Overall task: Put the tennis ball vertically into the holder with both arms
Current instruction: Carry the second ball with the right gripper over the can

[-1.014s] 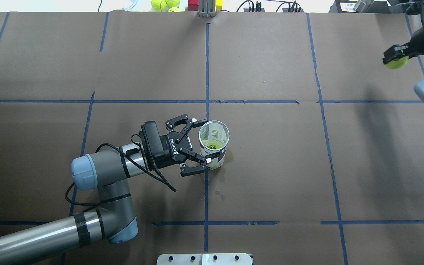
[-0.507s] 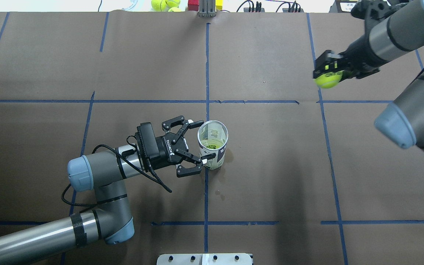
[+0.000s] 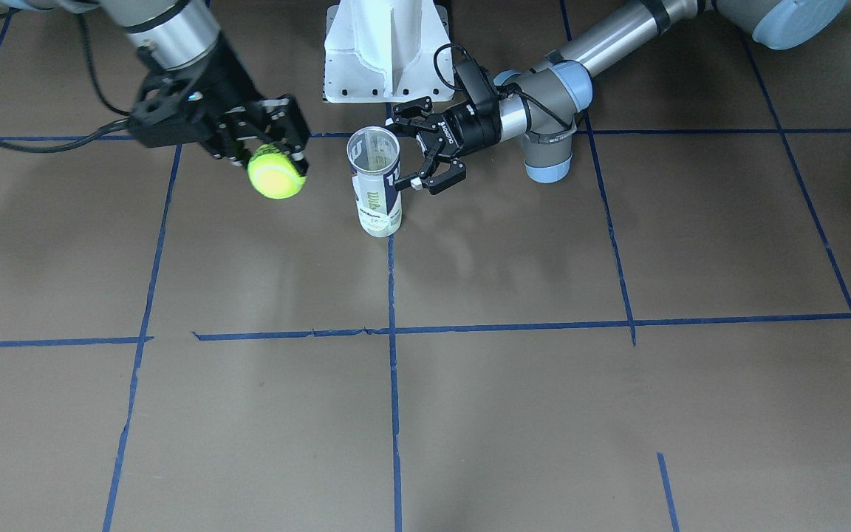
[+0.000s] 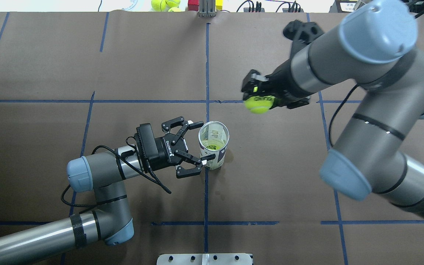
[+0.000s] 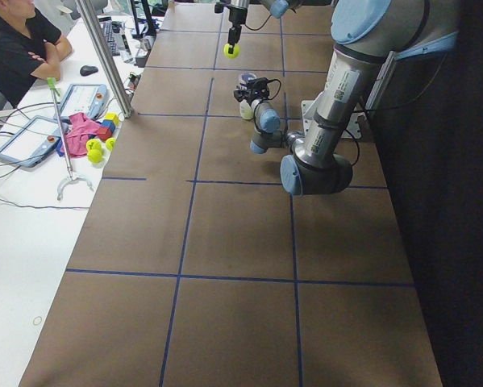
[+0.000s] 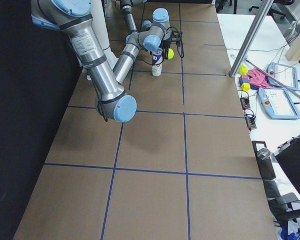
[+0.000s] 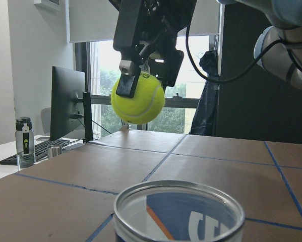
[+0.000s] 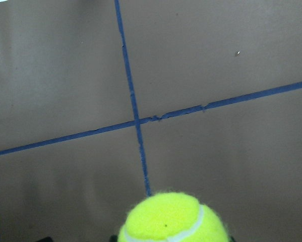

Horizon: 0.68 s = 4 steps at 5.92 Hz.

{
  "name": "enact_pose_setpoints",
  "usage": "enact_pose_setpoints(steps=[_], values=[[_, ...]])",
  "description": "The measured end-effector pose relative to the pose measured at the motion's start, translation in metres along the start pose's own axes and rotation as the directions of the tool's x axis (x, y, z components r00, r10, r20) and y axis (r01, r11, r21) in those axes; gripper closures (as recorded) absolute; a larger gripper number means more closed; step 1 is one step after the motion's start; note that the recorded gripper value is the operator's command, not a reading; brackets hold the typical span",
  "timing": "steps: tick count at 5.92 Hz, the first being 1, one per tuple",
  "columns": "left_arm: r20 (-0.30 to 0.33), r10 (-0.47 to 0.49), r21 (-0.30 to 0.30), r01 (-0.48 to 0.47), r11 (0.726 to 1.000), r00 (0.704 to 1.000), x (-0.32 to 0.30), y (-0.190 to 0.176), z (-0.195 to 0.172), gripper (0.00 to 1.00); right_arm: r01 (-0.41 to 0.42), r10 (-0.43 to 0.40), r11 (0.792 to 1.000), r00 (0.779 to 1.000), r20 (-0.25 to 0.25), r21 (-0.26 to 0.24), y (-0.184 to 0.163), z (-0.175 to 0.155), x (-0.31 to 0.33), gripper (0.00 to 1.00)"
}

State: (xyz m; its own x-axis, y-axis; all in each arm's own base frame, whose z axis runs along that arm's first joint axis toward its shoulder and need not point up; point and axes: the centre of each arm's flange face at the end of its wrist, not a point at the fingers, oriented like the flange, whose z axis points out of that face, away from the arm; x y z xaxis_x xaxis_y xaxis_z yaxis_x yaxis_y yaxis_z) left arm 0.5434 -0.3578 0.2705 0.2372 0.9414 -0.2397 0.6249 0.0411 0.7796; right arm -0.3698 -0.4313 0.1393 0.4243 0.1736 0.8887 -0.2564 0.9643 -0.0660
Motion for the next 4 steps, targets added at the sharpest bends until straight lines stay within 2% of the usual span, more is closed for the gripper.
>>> enact_pose_setpoints(steps=[2,3,4], values=[[-0.001,-0.001,0.001,0.001,1.000,1.000,0.001,0.000,0.001,0.01,0.013,-0.013,1.000,1.000,-0.008,0.010,0.031,0.008,-0.037,0.95],[-0.002,-0.002,0.002,0.002,1.000,1.000,0.001,-0.001,0.001,0.01,0.011,-0.011,1.000,1.000,-0.008,0.012,0.040,0.012,-0.043,0.87],[-0.003,-0.003,0.003,0.003,1.000,1.000,0.002,-0.001,0.002,0.01,0.006,-0.006,1.000,1.000,-0.007,0.006,0.047,0.015,-0.046,0.83]])
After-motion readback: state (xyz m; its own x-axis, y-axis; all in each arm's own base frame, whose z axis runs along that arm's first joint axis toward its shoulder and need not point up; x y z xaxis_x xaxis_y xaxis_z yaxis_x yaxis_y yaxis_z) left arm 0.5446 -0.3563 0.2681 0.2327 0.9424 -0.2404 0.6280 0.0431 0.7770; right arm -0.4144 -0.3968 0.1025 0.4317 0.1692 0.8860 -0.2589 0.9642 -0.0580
